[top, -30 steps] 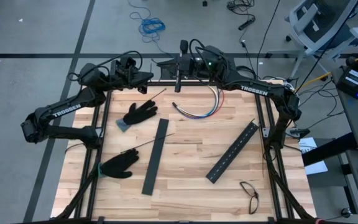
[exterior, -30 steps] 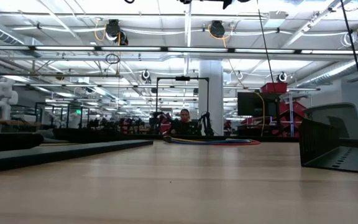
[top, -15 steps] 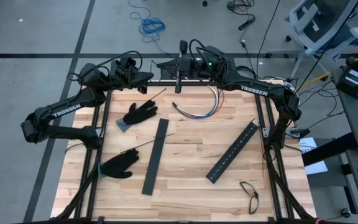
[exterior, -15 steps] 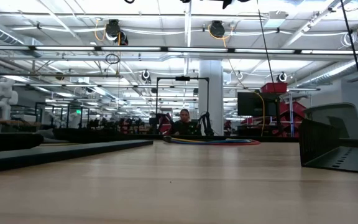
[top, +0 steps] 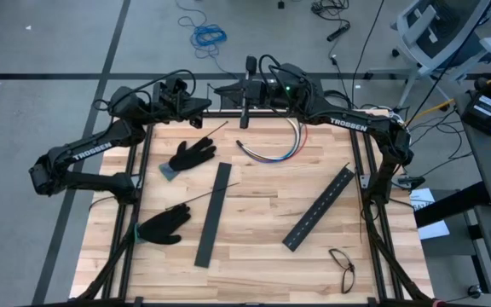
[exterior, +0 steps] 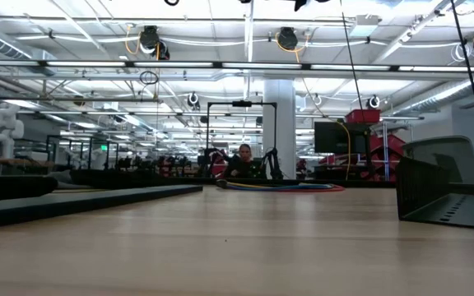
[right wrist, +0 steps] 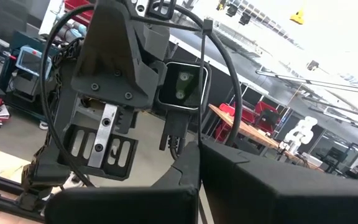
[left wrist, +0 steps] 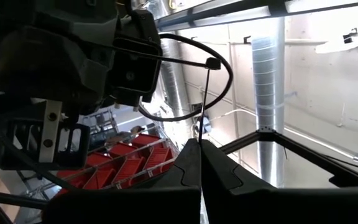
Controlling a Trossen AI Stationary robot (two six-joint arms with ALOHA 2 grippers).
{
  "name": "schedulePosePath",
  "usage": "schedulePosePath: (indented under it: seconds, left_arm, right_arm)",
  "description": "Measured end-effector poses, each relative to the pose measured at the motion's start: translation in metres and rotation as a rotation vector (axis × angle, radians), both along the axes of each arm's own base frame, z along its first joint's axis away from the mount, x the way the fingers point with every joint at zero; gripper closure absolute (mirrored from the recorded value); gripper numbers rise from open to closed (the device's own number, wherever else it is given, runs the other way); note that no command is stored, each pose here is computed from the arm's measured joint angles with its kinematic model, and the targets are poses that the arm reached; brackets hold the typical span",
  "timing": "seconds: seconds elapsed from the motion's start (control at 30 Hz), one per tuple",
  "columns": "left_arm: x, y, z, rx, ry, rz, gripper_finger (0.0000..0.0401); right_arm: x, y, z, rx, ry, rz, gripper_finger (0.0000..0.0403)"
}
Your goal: Ziptie cables
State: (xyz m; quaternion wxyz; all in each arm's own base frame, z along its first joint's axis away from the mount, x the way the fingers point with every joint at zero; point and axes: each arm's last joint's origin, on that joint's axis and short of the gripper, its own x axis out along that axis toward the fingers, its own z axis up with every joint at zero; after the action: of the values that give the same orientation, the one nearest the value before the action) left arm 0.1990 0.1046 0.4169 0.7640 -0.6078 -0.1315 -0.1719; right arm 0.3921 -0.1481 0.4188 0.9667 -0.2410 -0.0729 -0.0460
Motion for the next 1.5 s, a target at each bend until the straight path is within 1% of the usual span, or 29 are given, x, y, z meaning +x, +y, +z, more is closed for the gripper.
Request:
schedulePosePath:
  seconds: [0.3,0.43,0.67,1.1,1.5]
  left_arm:
    - [0.0009,0.0005,-0.0004,-0.003,-0.001,0.003,0.0401]
    - [-0.0003,-0.0003,0.0019,0.008,-0.025,0.001,0.0401]
    - [-0.0001,-0.0001,0.0016,0.006,-0.023,0.001,0.0401]
    - [0.0003,0.0001,0.0010,0.007,-0.017,0.001,0.0401]
    - [0.0004,0.0000,0.0009,0.010,-0.015,-0.003,0.0401]
  right_arm:
    - [-0.0002,-0.0005,0.0000,-0.001,0.000,-0.001,0.0403]
    - [-0.0002,-0.0005,0.0000,-0.001,0.000,-0.001,0.0403]
    - [0.0001,-0.0006,-0.0015,0.005,0.015,-0.004,0.0403]
    - [-0.0004,-0.0006,0.0015,-0.007,-0.015,-0.009,0.0403]
    - [-0.0002,-0.0006,0.0004,-0.002,-0.004,-0.009,0.0403]
